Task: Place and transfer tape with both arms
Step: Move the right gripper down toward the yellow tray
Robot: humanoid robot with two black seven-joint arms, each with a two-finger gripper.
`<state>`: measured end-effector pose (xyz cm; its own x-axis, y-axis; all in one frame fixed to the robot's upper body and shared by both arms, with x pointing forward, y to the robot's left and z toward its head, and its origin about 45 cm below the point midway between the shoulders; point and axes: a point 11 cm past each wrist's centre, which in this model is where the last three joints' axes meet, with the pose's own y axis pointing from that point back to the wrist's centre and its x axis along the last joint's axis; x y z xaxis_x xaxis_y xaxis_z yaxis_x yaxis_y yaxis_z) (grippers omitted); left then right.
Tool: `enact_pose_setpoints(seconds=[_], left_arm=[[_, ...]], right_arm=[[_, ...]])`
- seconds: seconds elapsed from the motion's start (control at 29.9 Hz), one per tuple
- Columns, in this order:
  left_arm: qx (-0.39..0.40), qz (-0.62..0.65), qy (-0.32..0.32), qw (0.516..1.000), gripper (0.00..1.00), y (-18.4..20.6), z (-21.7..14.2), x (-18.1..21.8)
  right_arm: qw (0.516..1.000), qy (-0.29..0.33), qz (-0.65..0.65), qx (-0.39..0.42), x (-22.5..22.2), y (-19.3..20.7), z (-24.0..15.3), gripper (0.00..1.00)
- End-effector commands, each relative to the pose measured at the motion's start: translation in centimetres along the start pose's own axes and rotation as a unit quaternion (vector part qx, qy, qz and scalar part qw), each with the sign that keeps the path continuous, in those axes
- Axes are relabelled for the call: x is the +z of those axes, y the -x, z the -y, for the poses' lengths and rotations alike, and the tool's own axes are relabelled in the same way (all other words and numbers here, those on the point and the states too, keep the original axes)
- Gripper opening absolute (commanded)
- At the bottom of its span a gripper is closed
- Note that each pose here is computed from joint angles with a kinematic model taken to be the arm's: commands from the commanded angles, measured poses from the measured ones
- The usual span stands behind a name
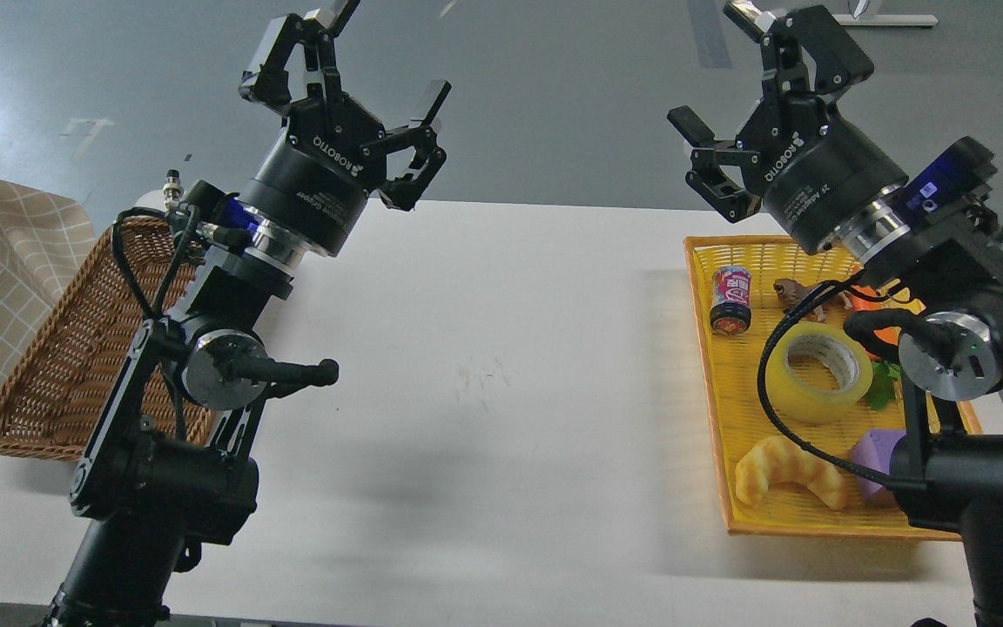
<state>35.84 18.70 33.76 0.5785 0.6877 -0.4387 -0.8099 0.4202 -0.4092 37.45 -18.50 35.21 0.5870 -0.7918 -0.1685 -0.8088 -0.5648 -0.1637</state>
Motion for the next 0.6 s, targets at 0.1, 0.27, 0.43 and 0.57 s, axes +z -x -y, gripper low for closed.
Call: enact_pose_setpoints(seconds=[0.1,0.27,0.43,0.57], left_arm=[[-0.001,-0.002,-0.001,1.000,0.98,0.00,-0.05,-0.06],[0.003,-0.004,-0.003,1.000,0.98,-0.19,-0.31,-0.22],[0.009,-0.007,-0.010,1.000,0.98,-0.43,-0.81,-0.79],[0.012,-0.008,-0.011,1.000,0.98,-0.55,-0.87,-0.89]], right_arm=[[1.000,0.004,0.001,-0.007,0.38,0.29,-0.02,1.00],[1.000,0.001,0.014,-0.013,0.44,0.43,-0.14,1.00],[0.999,-0.006,0.009,-0.041,0.27,0.81,-0.47,1.00],[0.998,-0.033,0.010,-0.048,0.16,0.85,-0.93,1.00]])
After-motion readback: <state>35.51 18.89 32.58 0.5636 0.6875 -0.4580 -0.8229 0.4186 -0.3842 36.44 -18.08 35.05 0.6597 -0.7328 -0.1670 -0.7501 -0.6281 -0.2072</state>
